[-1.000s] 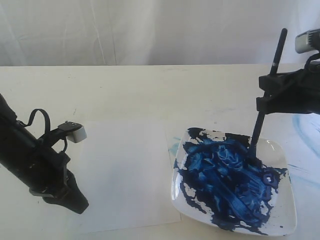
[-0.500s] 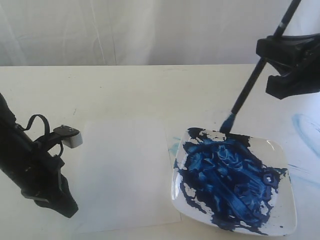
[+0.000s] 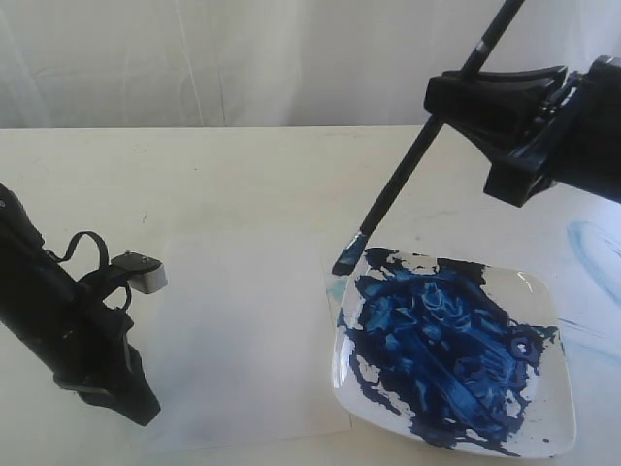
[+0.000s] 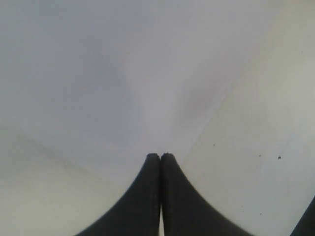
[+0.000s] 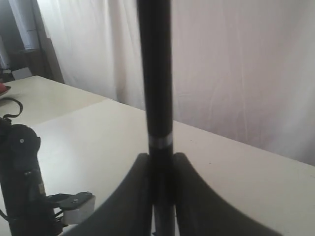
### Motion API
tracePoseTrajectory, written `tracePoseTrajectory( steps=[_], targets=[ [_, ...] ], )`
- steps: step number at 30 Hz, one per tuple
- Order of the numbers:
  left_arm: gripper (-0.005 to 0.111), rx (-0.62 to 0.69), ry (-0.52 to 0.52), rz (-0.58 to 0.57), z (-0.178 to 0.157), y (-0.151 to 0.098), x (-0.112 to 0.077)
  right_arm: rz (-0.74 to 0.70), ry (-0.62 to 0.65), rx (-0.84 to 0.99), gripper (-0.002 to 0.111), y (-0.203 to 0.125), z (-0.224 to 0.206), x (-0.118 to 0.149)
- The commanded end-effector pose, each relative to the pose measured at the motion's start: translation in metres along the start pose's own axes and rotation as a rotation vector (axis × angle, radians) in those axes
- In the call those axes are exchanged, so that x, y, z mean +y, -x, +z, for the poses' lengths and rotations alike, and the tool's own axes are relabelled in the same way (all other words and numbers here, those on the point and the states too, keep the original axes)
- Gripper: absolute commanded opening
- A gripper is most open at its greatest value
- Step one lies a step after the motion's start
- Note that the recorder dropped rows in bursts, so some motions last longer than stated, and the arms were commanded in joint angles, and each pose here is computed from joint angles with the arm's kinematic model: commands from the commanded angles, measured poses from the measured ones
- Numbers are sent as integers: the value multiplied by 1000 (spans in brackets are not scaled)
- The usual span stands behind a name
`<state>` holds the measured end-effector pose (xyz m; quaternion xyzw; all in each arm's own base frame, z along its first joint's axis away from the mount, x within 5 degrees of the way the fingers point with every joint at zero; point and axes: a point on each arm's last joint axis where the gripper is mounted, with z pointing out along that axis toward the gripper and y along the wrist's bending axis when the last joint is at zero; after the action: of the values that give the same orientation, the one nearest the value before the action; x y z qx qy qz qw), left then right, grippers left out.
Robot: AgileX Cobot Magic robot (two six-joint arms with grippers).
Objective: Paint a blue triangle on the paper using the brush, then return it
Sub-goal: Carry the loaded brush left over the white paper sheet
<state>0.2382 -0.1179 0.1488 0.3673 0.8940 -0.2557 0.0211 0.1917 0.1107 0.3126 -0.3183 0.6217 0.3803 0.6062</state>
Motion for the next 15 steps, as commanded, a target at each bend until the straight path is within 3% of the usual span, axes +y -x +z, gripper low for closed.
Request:
tracePoseTrajectory(
  steps=[1, 15],
  targets=[
    [0, 3, -28, -18, 5, 0, -1, 53, 35, -9, 0, -8, 12, -1],
    [0, 5, -15, -21, 8, 0, 3, 27, 123, -66, 0, -33, 48, -1]
  ],
)
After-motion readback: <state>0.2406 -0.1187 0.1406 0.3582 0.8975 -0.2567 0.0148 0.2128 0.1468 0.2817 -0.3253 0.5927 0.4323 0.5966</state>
